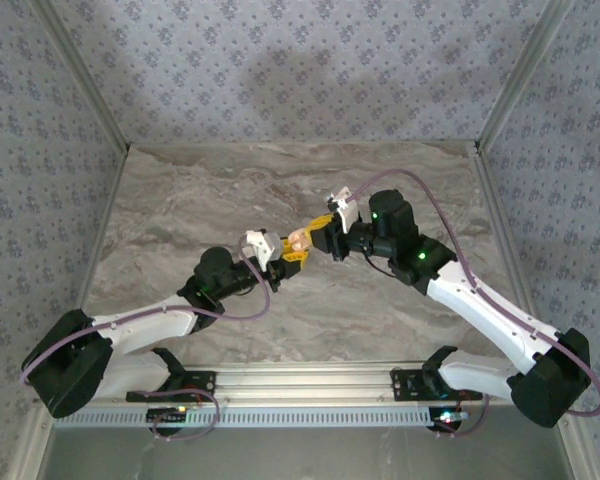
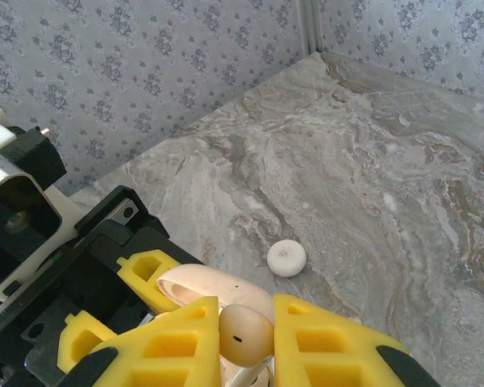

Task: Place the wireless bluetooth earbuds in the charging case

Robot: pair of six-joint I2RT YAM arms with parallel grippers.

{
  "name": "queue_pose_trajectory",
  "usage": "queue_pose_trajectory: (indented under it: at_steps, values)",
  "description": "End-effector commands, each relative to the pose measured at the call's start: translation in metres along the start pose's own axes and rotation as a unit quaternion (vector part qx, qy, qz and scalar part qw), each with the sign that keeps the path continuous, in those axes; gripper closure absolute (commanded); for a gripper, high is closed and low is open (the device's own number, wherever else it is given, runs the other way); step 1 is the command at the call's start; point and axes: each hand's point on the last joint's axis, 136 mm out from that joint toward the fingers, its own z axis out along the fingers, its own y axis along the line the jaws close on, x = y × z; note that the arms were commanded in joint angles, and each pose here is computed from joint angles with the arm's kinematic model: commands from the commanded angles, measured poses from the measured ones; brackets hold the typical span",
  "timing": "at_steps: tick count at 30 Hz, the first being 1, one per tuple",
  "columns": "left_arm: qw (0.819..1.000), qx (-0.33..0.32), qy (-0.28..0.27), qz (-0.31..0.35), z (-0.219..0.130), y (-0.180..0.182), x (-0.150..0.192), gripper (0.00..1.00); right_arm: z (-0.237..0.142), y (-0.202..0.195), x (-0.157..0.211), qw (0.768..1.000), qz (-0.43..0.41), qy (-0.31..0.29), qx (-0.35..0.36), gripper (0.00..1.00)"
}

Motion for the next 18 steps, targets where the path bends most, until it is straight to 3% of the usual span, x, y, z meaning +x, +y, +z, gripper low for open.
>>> queue_pose_trajectory:
  at_steps: [1,18]
  values:
    - [0.999,0.013,-0.042,0.000,0.001,-0.003,-0.027,0.89,0.002,0.002,-0.001,1.000,-0.007,-0.007,0.001,0.81]
    - [0.996,0.023,-0.081,-0.025,-0.001,-0.006,-0.050,0.89,0.001,0.003,0.012,0.999,-0.043,0.010,0.017,0.81]
